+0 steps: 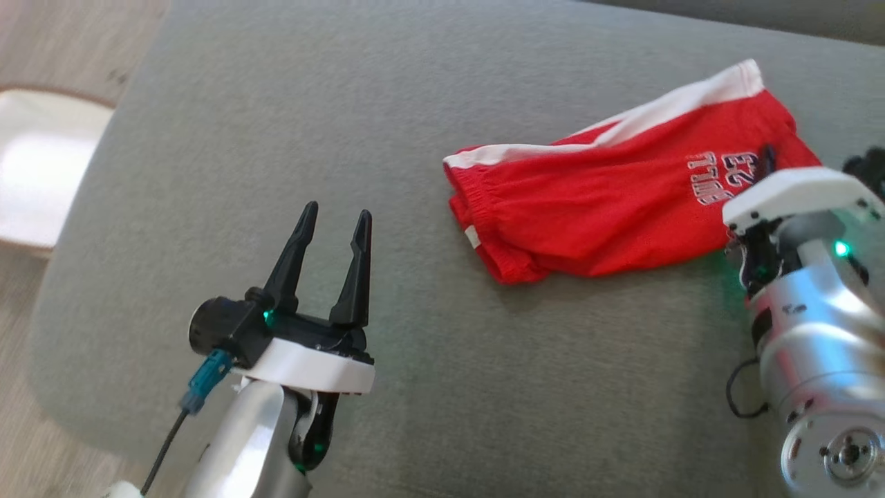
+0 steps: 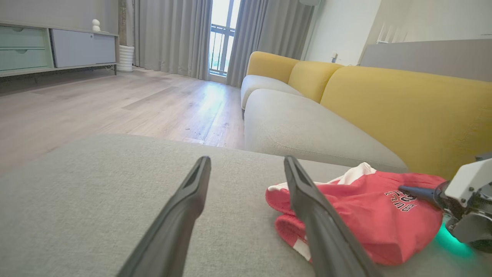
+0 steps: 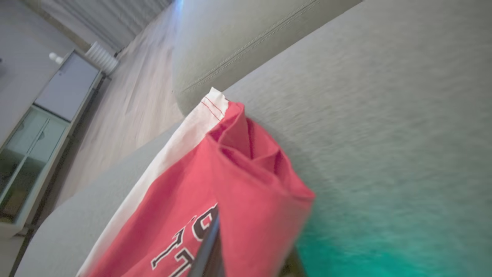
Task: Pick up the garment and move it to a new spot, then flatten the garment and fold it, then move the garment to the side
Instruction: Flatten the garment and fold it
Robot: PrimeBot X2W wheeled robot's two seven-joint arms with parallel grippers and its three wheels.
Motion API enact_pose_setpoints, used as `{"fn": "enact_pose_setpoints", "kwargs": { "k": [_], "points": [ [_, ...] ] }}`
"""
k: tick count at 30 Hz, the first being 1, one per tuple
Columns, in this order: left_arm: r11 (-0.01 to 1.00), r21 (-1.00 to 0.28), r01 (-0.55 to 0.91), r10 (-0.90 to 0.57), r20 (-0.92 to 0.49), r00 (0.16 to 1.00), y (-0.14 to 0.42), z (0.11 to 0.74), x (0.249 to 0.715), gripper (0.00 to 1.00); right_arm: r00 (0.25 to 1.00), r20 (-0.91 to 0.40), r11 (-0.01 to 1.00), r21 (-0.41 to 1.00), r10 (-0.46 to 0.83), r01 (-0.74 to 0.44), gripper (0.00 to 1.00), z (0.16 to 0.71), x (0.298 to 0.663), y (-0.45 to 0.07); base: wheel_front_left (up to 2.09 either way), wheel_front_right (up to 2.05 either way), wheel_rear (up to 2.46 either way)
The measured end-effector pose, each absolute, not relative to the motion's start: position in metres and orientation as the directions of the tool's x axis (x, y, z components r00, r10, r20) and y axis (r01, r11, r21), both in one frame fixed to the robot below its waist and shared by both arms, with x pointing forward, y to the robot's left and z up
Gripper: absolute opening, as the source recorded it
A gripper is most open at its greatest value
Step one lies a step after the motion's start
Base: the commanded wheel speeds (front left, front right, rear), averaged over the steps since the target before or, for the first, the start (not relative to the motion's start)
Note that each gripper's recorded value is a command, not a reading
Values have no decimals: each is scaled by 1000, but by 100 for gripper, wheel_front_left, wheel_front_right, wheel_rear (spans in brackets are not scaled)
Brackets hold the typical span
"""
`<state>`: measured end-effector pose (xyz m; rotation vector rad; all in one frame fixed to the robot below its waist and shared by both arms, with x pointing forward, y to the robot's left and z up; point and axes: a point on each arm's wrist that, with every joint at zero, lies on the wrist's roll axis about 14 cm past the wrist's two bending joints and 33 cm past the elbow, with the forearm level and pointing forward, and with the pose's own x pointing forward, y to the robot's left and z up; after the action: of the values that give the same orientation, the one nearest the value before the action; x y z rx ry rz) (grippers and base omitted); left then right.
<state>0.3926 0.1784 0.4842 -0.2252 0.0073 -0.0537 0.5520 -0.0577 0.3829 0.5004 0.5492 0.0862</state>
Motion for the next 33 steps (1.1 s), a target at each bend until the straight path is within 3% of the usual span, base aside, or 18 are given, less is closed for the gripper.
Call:
{"fn": "enact_pose_setpoints", "kwargs": {
  "k": [5,15,24,33],
  "points": [
    [965,-238,107,-107,15,994,159,487,395,100,897,-432,831,530,92,170,0,391,538,-98,0,0,0],
    [943,-251,218,-218,28,976,120,489,391,100,916,-398,780,559,-45,281,0,395,492,-156,0,0,0],
    [935,-256,245,-244,36,969,110,491,384,100,937,-337,741,605,-92,291,0,397,458,-180,0,0,0],
    [943,-249,221,-221,29,975,119,490,381,100,965,-260,742,638,-45,206,0,417,473,-162,0,0,0]
  ]
}}
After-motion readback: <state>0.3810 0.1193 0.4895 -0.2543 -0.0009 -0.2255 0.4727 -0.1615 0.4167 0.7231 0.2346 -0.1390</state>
